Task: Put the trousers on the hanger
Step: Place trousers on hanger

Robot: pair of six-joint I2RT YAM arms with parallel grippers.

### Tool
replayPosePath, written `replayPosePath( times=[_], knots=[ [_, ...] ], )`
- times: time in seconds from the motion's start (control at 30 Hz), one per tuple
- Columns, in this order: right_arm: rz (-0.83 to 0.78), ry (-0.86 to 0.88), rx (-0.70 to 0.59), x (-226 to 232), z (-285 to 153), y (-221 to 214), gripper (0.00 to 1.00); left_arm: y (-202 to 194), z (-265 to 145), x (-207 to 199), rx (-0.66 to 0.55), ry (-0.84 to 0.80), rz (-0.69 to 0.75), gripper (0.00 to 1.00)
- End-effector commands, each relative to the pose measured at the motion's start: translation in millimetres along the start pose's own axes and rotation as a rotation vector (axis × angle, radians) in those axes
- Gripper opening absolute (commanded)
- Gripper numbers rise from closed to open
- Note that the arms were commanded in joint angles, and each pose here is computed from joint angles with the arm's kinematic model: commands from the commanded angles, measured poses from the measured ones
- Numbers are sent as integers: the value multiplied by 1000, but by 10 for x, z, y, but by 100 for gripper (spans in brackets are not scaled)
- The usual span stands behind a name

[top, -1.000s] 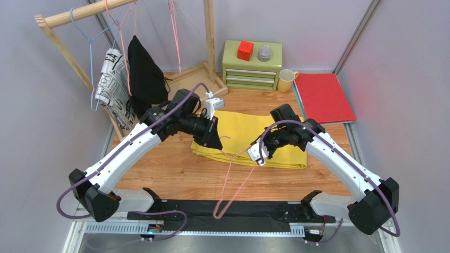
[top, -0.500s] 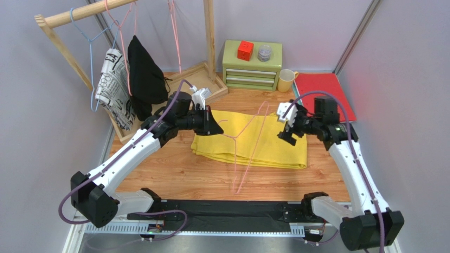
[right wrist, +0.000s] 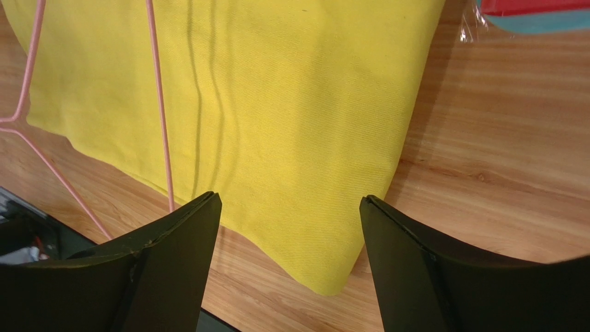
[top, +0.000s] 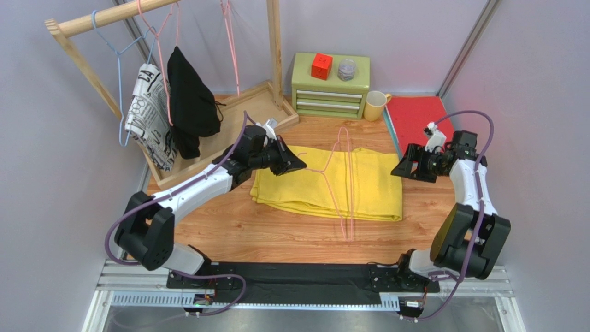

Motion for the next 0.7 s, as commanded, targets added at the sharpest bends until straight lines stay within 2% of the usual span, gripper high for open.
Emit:
replayPosePath(
  times=[0.0,0.13,0.4,0.5,0.53,0.57,0.6,0.67],
  knots=[
    [154,-27,-10,-141,143,27,79,249,183,-182,-86,-61,-29,0],
    [201,-95,59,-376,318,-112,77,178,406,119,-12,23,2,0],
    [297,-154,175,-677,629,-311,66,84,453,296,54,76,11,0],
    [320,-125,179,-680,696,-272,54,81,435,292,90,92,55,0],
    [332,-118,189,-689,723,-278,44,67,419,282,106,93,62,0],
    [340,-106,197,-671,721,-276,39,101,402,215,108,81,81,0],
    [343,-82,189,-648,718,-230,28,77,377,239,129,96,105,0],
    [338,-56,178,-604,702,-156,14,113,348,222,122,114,119,0]
  ],
)
Point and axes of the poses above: each gripper's point midway between its finger pads, its own z axis out along the fingers, its own x axis along the line the jaws close on, y = z × x, the point moved 3 cm from there along -z, back along the fingers
